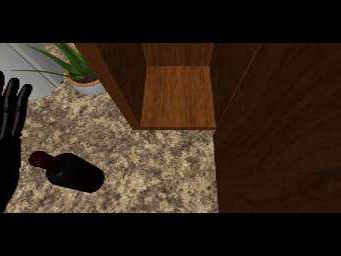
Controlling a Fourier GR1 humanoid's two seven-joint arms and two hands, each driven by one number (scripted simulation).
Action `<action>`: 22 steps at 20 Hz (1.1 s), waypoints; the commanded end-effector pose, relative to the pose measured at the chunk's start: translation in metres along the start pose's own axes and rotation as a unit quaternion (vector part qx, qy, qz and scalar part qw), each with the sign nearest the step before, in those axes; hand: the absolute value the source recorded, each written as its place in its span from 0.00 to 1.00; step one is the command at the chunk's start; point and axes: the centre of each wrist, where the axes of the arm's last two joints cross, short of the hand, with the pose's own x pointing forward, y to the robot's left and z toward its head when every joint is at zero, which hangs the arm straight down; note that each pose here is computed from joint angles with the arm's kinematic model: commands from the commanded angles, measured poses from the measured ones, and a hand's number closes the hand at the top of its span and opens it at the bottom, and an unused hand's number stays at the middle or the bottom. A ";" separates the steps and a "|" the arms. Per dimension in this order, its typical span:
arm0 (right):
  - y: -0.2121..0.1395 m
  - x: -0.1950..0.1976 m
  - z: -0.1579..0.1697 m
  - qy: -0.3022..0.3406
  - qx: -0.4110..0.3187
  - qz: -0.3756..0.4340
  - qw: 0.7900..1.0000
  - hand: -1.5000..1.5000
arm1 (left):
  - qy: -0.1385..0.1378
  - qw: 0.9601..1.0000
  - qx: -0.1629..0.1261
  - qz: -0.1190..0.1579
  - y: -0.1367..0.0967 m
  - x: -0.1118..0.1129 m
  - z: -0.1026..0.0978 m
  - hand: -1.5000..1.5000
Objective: Pick up the wine, place it into the cabinet and close the cabinet
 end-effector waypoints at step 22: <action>-0.029 0.046 0.026 0.080 0.108 -0.090 0.987 0.00 | 0.133 0.953 0.267 0.062 -0.059 0.004 -0.029 0.00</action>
